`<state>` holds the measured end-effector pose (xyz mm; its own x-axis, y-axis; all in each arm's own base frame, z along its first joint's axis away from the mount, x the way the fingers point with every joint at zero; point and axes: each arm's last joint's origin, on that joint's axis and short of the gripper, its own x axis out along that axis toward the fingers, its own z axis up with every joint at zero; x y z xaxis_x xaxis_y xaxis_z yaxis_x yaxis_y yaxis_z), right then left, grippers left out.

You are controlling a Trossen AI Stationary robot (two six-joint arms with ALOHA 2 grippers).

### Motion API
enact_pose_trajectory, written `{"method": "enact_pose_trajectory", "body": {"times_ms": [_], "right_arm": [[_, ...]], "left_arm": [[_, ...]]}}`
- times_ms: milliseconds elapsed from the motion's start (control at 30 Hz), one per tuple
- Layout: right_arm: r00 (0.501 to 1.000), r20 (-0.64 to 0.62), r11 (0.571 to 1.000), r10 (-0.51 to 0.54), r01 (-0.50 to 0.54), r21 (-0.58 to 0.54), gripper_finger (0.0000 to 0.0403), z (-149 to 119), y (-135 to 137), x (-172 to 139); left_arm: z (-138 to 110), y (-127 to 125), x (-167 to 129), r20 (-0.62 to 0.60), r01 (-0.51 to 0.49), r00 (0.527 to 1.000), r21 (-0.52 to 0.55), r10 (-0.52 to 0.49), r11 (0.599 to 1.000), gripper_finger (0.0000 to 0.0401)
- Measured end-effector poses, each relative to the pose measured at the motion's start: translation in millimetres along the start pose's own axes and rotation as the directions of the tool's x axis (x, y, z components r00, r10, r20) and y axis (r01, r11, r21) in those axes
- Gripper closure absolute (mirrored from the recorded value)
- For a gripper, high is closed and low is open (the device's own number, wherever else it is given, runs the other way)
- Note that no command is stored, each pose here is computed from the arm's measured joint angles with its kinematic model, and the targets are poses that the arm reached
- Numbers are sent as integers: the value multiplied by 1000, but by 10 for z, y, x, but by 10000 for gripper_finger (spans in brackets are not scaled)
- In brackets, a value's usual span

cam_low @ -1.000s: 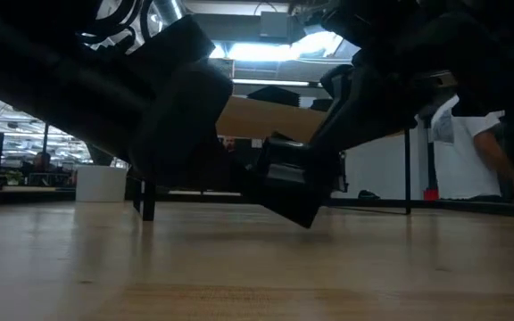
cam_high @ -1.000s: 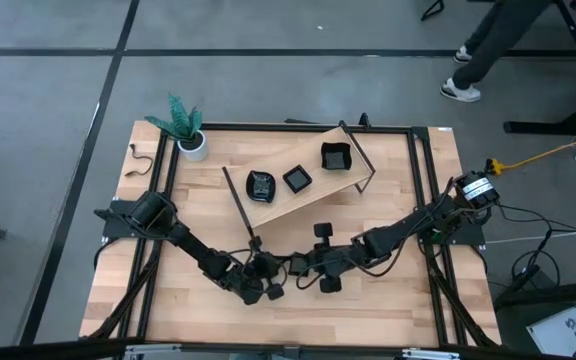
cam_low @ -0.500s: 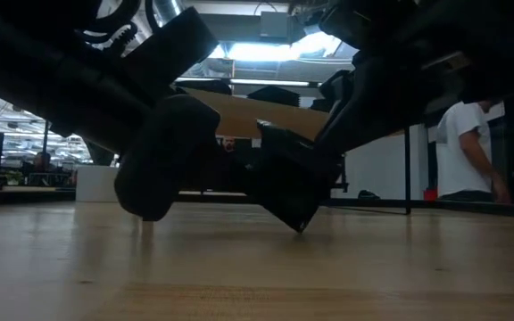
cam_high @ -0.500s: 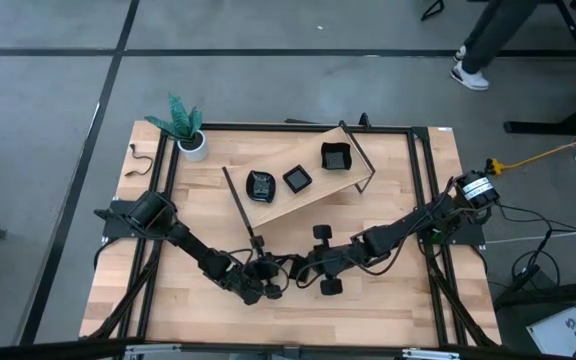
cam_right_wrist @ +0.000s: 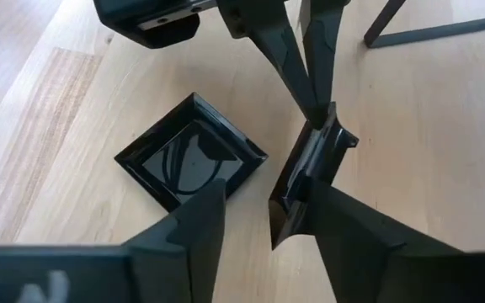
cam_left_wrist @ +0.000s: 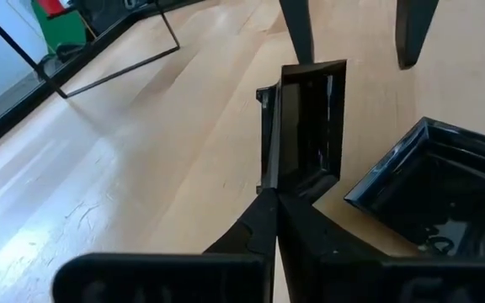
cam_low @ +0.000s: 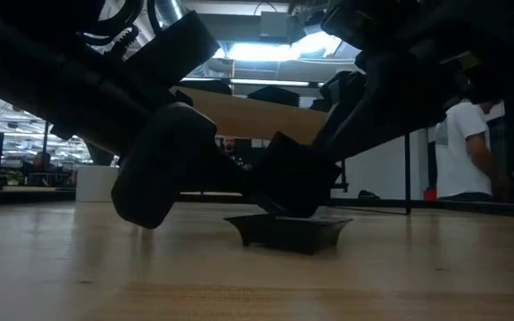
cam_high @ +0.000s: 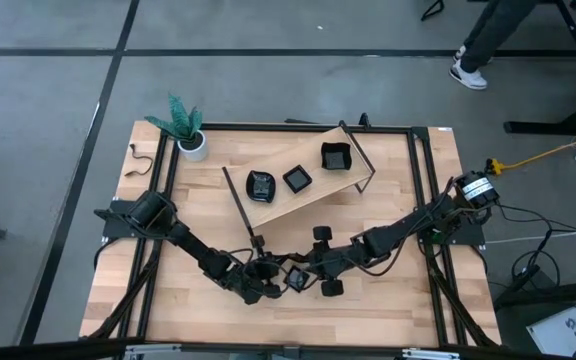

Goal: Pick & Place Mini shaped plates
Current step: Stack the black square plate on top of the black square plate on the shelf

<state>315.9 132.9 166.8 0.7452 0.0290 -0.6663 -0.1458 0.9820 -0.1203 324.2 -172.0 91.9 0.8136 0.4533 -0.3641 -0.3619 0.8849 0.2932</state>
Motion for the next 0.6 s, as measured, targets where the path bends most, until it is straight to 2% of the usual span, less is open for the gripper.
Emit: {"method": "enact_pose_trajectory", "body": {"times_ms": [100, 300, 467, 600], "right_arm": [[1000, -1, 1000, -10, 10, -3, 225, -2, -3, 1], [996, 3, 996, -92, 92, 2, 228, -8, -26, 2], [995, 4, 995, -102, 101, 22, 265, -7, -29, 2], [993, 6, 993, -120, 119, 25, 308, -7, -33, 1]], "left_arm": [[1, 0, 0, 0, 0, 1000, -2, 0, 1000, 399], [23, -7, -1, 14, 12, 1000, -64, -12, 998, 399], [65, -16, -2, 43, 25, 999, -168, -18, 985, 399], [69, -8, 13, 43, 31, 999, -297, -19, 954, 398]]}}
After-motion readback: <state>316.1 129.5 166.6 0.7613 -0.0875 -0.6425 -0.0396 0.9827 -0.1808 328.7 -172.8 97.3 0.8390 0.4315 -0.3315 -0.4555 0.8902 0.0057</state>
